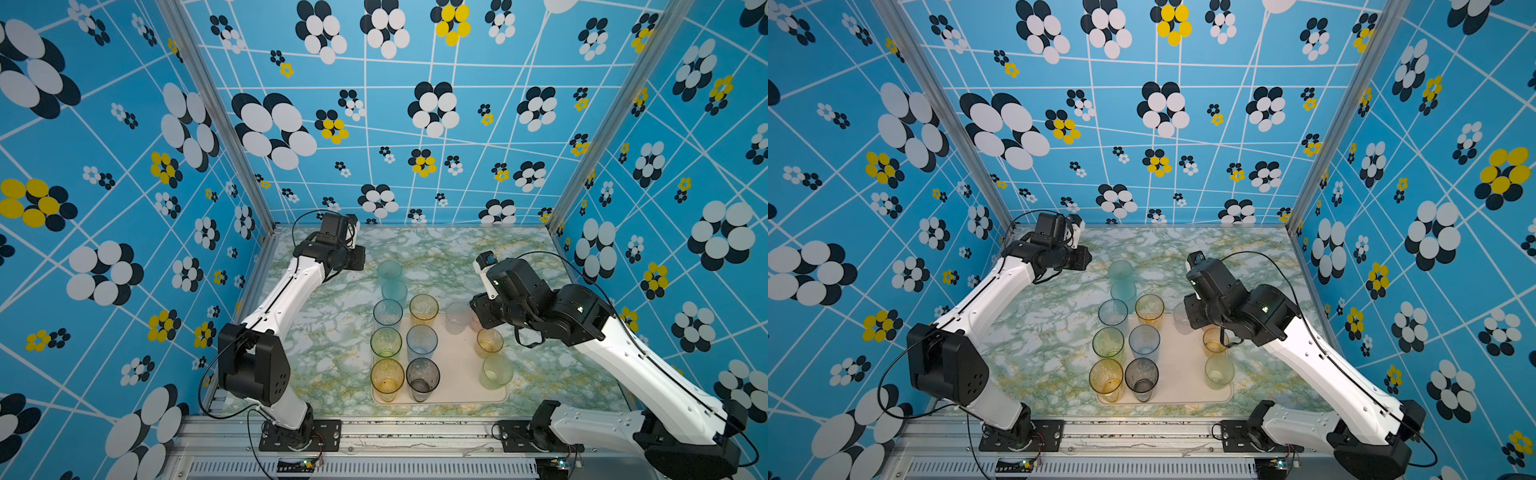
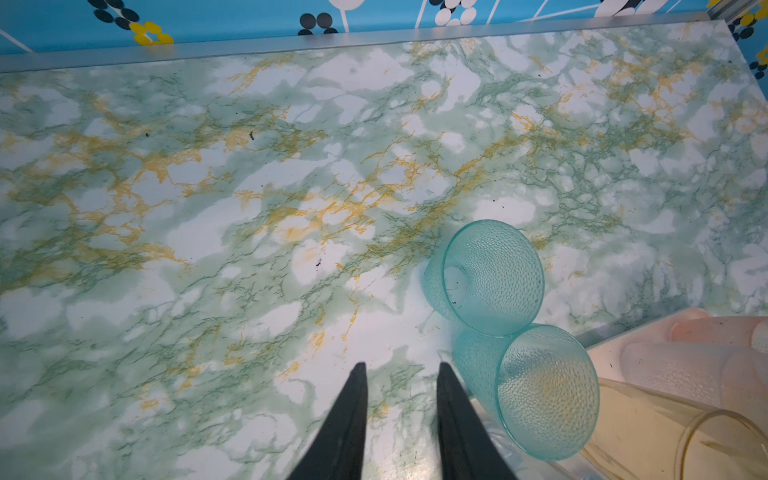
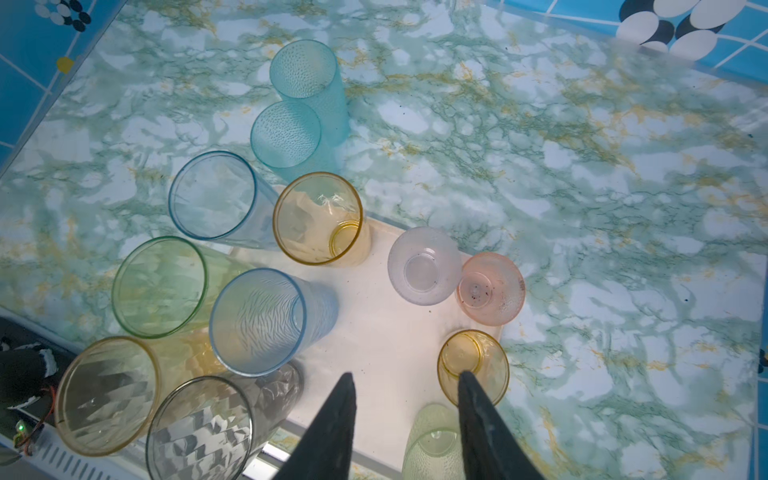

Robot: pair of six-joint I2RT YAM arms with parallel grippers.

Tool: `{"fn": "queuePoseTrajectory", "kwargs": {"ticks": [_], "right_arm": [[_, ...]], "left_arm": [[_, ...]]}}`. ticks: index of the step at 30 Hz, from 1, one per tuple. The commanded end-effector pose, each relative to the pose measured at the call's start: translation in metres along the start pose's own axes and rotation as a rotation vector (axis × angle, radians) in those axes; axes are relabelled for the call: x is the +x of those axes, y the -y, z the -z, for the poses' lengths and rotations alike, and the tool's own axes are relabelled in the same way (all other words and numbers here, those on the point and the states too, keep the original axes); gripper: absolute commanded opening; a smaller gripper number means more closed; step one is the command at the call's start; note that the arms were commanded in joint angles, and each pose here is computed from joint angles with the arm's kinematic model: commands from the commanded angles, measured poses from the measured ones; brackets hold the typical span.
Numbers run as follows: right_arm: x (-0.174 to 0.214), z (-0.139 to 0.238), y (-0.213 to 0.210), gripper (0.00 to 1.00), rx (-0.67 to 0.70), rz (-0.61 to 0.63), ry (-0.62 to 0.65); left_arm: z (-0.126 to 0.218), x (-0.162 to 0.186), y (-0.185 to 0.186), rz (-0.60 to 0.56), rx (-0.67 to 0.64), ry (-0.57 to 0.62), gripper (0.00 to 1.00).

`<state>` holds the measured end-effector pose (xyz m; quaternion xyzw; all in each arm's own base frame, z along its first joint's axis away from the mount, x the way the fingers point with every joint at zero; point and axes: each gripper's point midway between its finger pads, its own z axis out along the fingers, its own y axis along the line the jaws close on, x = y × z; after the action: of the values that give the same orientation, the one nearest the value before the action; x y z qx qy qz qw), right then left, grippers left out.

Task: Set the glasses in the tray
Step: 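Raise the right gripper away while the left gripper reaches toward the teal cups, then lower and close the left gripper on the nearer teal frosted cup's rim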

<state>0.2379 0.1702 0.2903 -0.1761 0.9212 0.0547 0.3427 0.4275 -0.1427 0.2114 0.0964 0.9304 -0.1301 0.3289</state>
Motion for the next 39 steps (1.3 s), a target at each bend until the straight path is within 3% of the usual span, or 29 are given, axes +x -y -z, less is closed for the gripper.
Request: {"fn": "queuePoseTrajectory", "kwargs": {"ticks": [1, 19, 39], "right_arm": [[-0.016, -0.002, 0.001, 0.44, -0.015, 0.026, 0.022], [-0.025, -0.03, 0.012, 0.45, -0.033, 0.009, -0.03], [-0.021, -0.041, 0.012, 0.45, -0.054, 0.002, -0.047]], "left_arm": [[-0.013, 0.006, 0.011, -0.029, 0.031, -0.065, 0.33], [-0.086, 0.009, 0.02, -0.117, -0.013, -0.203, 0.32], [-0.111, 0.017, 0.026, -0.189, -0.057, -0.261, 0.25]]}}
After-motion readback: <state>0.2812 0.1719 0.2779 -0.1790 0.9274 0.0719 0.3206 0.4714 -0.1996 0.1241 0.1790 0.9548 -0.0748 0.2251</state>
